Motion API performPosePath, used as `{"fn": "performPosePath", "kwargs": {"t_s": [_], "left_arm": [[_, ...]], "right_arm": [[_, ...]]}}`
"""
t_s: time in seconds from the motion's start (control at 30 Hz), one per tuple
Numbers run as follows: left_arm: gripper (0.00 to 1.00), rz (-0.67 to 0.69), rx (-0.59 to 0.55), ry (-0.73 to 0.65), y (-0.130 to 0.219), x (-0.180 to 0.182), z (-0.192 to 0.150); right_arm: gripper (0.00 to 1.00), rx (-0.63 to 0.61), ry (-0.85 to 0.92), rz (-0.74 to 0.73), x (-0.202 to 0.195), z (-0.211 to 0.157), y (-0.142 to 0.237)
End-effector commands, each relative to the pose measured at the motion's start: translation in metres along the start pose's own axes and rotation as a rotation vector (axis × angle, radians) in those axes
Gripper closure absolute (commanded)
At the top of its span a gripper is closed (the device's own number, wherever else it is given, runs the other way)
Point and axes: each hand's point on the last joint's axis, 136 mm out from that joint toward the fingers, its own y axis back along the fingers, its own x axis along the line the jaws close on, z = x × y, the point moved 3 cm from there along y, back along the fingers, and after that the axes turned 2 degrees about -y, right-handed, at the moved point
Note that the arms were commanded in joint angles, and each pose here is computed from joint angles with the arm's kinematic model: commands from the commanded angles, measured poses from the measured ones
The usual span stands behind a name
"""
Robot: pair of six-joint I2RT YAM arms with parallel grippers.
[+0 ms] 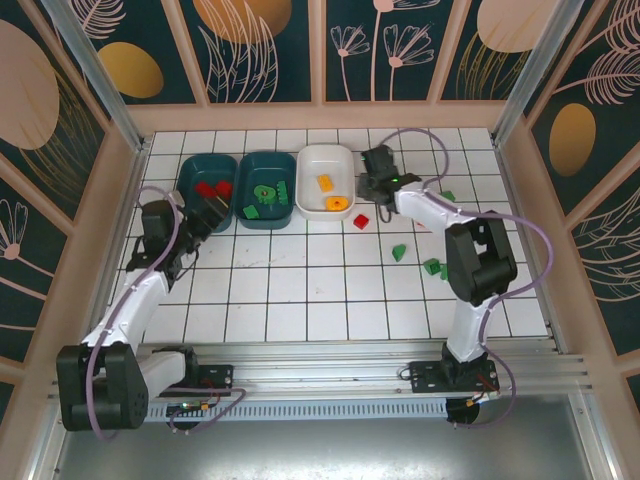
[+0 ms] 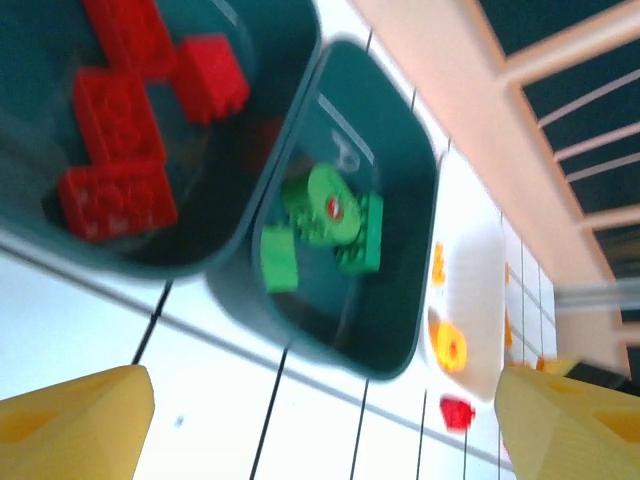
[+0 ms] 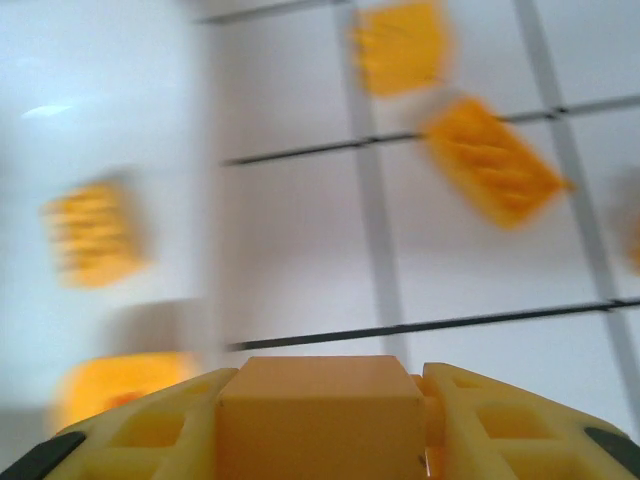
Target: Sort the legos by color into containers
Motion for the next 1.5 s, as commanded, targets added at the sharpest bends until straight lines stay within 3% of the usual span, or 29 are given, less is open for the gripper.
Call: {"fn": "performPosePath", "kwargs": {"t_s": [0.0, 0.13, 0.23, 0.33, 0.4, 0.5, 0.6, 0.77, 0.97, 1.07, 1.2, 1.33, 1.47], "left_arm": [[0.13, -0.152, 0.058, -0.045, 0.008, -0.024, -0.02], [0.12, -0.216, 0.121, -0.098, 0.012, -0.039, -0.047], [0.12, -0.254, 0.144, -0.105, 0.014, -0.047, -0.059], [0.12, -0.275, 0.158, -0.117, 0.015, -0.05, -0.063], [0.12, -0.289, 0.165, -0.135, 0.016, -0.054, -0.065], [0.12, -0.296, 0.166, -0.147, 0.016, -0.057, -0.065], [0.12, -0.307, 0.175, -0.153, 0.012, -0.058, -0.067], [0.11, -0.321, 0.177, -0.163, 0.007, -0.059, -0.069], [0.11, -0.335, 0.2, -0.156, -0.006, -0.06, -0.07], [0.11, -0.346, 0.211, -0.155, -0.009, -0.063, -0.07], [0.11, -0.348, 0.2, -0.165, -0.005, -0.064, -0.069], [0.11, -0.324, 0.21, -0.157, -0.008, -0.056, -0.073], [0.11, -0.304, 0.242, -0.145, -0.014, -0.052, -0.077]], "right_arm": [[0.65, 0.0, 0.037, 0.112, 0.055, -0.003, -0.004], [0.61, 0.022, 0.092, 0.118, 0.089, -0.006, -0.026], [0.41, 0.017, 0.097, 0.119, 0.102, 0.003, -0.034], [0.28, -0.034, 0.086, 0.075, 0.106, 0.022, -0.021], [0.25, -0.087, 0.089, 0.065, 0.105, 0.035, -0.001], [0.25, -0.122, 0.077, 0.022, 0.085, 0.037, 0.023], [0.25, -0.106, 0.049, -0.081, 0.043, 0.017, 0.037], [0.27, 0.034, -0.038, -0.177, -0.031, -0.044, 0.054], [0.25, 0.219, -0.115, -0.24, -0.087, -0.107, 0.062], [0.25, 0.303, -0.155, -0.289, -0.104, -0.131, 0.058], [0.26, 0.326, -0.194, -0.281, -0.109, -0.148, 0.049], [0.39, 0.351, -0.2, -0.224, -0.102, -0.154, 0.033], [0.41, 0.329, -0.196, -0.235, -0.108, -0.15, 0.024]]}}
